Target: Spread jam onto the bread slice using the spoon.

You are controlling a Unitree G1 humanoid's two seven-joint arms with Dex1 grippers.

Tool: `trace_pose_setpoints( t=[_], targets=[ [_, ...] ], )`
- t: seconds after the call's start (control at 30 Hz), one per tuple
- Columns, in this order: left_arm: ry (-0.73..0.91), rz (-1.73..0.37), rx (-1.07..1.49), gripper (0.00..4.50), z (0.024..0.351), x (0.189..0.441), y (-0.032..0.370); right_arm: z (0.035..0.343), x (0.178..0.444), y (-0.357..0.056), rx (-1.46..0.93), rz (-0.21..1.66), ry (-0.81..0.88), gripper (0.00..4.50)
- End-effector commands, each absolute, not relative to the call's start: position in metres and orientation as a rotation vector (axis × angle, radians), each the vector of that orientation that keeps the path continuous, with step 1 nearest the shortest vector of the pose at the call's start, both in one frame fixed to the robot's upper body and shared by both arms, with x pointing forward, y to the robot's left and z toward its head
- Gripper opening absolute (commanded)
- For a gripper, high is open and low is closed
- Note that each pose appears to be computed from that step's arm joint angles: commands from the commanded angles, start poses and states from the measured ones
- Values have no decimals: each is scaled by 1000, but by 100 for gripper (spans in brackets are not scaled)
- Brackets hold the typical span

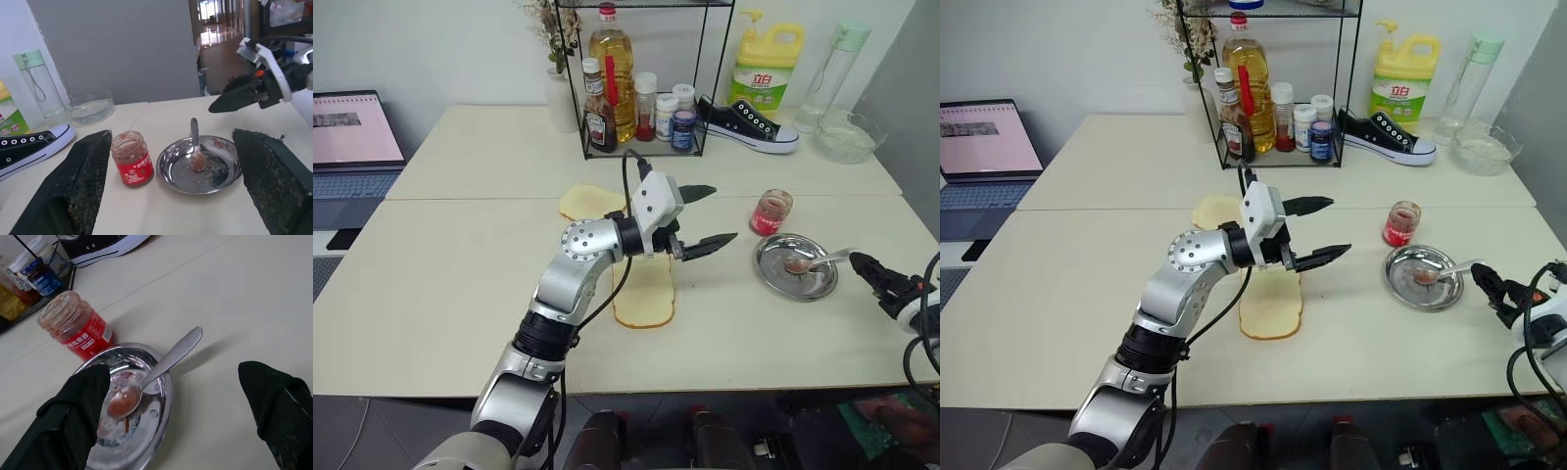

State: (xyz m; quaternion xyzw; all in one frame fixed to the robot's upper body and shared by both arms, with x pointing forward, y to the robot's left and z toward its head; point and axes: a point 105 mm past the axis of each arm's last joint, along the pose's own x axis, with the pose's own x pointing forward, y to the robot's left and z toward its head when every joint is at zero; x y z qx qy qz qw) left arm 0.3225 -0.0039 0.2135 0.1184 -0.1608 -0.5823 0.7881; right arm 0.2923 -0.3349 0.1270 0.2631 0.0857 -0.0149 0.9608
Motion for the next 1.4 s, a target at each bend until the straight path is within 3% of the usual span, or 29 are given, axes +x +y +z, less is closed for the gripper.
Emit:
trace_pose_setpoints(
  t=[0.03, 0.7, 0.8, 1.17, 1.4],
  targets=[
    [-374, -1242, 283, 409, 219, 319, -3, 133, 306, -341, 606, -13, 128, 450],
    [-330, -1181, 299, 409, 216, 312, 12, 114, 351, -341, 787, 23, 161, 450],
    [-326, -1182, 300, 414, 217, 312, 12, 113, 351, -342, 801, 23, 152, 386],
    [-328, -1180, 304, 414, 223, 319, 13, 116, 345, -345, 823, 27, 117, 4],
    [-332, -1208, 296, 414, 223, 316, 9, 129, 338, -343, 803, 49, 73, 4]
  ],
)
